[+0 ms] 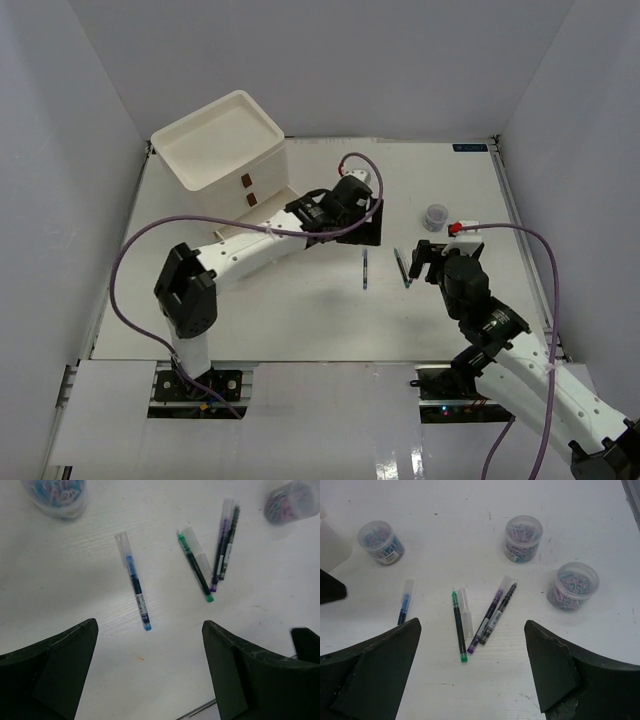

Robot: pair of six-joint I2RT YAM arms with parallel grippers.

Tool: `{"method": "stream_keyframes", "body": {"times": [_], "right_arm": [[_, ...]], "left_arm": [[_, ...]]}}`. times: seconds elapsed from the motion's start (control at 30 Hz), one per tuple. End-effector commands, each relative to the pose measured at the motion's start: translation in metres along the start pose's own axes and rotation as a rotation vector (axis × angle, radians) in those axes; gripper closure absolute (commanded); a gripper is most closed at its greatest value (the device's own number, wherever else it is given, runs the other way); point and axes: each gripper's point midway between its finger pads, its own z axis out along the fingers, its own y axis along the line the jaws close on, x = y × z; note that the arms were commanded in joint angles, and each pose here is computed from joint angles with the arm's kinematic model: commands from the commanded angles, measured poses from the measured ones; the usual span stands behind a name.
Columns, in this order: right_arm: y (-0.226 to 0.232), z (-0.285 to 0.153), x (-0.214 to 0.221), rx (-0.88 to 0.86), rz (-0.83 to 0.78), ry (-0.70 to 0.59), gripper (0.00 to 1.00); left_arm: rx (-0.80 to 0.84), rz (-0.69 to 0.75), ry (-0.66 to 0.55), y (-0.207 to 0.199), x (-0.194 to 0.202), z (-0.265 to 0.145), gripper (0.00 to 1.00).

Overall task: Sort the stationery into containers
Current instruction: Pick up the pen from the center of the board.

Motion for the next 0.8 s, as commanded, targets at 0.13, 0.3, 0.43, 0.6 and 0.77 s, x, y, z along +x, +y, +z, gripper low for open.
{"method": "stream_keyframes", "body": {"times": [0.13, 0.3, 0.43, 0.6, 0.77], "right_arm": [[-0.02, -0.011, 0.008, 0.057, 0.081, -0.052, 0.09], [-0.019, -0.011, 0.017, 0.04, 0.079, -0.044, 0.09], [-0.019, -0.011, 0.019, 0.036, 0.076, -0.041, 0.09], [-0.019, -0.011, 0.019, 0.034, 0.069, -0.043, 0.09], [-0.02, -0.01, 0.023, 0.038, 0.064, -0.039, 0.09]], "left_arm": [[-0.168, 0.062, 0.076, 0.002, 0.047, 0.053, 0.08], [-0.211, 0.098, 0.117, 0.004, 0.072, 0.078, 0.18], [-0.244, 0.116, 0.15, 0.011, 0.089, 0.096, 0.23], [-0.301, 0.144, 0.181, 0.026, 0.109, 0.111, 0.34], [-0.333, 0.16, 0.199, 0.037, 0.12, 0.113, 0.54]]}}
